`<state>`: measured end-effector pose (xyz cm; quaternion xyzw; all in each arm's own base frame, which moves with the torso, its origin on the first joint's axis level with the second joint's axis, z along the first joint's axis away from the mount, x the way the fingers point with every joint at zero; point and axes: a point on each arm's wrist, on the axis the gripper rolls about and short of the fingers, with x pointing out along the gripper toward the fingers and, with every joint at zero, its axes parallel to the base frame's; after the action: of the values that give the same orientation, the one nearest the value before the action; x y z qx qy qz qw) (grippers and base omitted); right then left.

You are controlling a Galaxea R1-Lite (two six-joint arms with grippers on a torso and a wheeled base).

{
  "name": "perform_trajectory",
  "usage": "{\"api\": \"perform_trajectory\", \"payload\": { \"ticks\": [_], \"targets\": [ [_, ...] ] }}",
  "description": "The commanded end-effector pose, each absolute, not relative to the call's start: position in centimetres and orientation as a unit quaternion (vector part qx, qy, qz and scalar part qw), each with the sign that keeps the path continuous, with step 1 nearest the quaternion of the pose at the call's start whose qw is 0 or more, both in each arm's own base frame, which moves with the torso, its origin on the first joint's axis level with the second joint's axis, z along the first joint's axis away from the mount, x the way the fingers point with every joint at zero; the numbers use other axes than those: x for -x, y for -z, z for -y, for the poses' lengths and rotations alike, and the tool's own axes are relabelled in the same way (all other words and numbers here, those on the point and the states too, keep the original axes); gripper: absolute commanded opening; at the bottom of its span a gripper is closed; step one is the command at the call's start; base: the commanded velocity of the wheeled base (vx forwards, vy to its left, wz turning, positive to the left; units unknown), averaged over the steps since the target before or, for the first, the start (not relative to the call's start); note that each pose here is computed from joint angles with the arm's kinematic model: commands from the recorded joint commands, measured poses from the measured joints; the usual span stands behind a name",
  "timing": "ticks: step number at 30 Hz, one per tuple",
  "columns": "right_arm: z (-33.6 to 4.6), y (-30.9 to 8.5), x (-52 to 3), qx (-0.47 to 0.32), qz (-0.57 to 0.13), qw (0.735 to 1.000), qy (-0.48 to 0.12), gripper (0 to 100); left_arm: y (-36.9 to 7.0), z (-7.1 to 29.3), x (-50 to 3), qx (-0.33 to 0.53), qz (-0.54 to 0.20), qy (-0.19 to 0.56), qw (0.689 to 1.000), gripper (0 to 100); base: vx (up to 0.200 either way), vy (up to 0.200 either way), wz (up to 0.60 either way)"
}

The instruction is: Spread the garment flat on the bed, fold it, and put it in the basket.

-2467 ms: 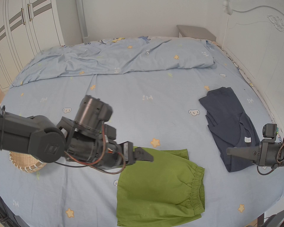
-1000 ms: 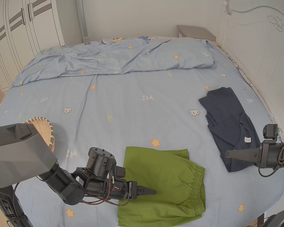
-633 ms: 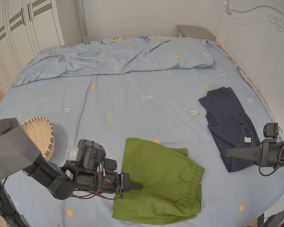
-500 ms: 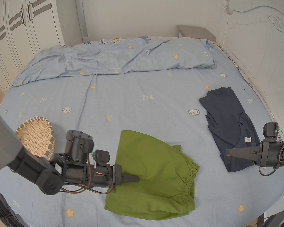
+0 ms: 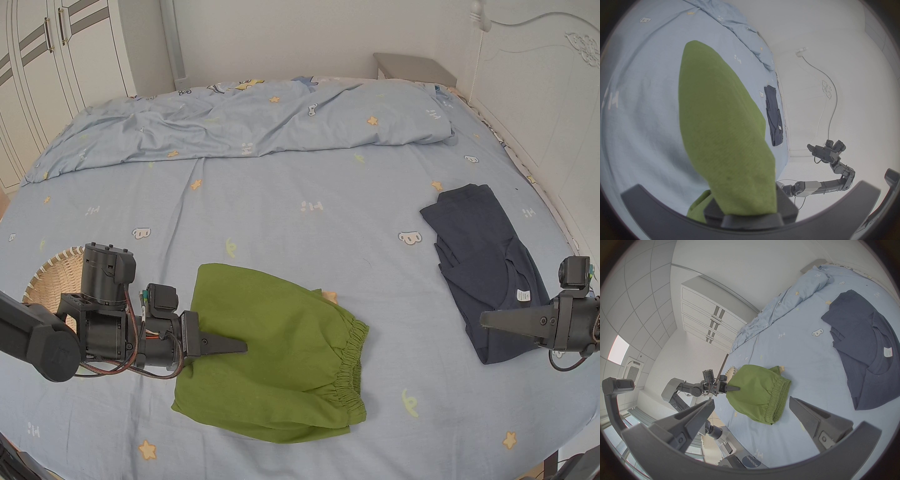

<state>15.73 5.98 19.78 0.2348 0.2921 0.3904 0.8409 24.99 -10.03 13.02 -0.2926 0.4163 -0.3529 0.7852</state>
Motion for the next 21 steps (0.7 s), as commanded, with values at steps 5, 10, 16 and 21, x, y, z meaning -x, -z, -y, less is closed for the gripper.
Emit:
{"api": "perform_trajectory", "payload": {
  "ticks": [5,10,16,21],
  "targets": [
    [-5.9,-19.8,-15.7,-0.235,-0.290,0.841,-0.390,100,-14.4,9.8,-25.7,0.294,-0.408,0.351,0.790,0,0.000,0.000,0.00],
    [-5.9,-19.7,-15.8,-0.235,-0.292,0.843,-0.386,100,-15.1,9.9,-26.1,0.294,-0.408,0.350,0.790,0,0.000,0.000,0.00],
    [-5.9,-19.7,-15.8,-0.235,-0.293,0.843,-0.386,100,-14.3,10.0,-25.8,0.286,-0.433,0.345,0.782,0,-0.067,0.000,0.00],
    [-5.9,-19.8,-15.7,-0.234,-0.289,0.843,-0.387,100,-13.9,9.9,-25.4,0.276,-0.438,0.346,0.783,0,-0.160,0.000,0.00]
  ]
}}
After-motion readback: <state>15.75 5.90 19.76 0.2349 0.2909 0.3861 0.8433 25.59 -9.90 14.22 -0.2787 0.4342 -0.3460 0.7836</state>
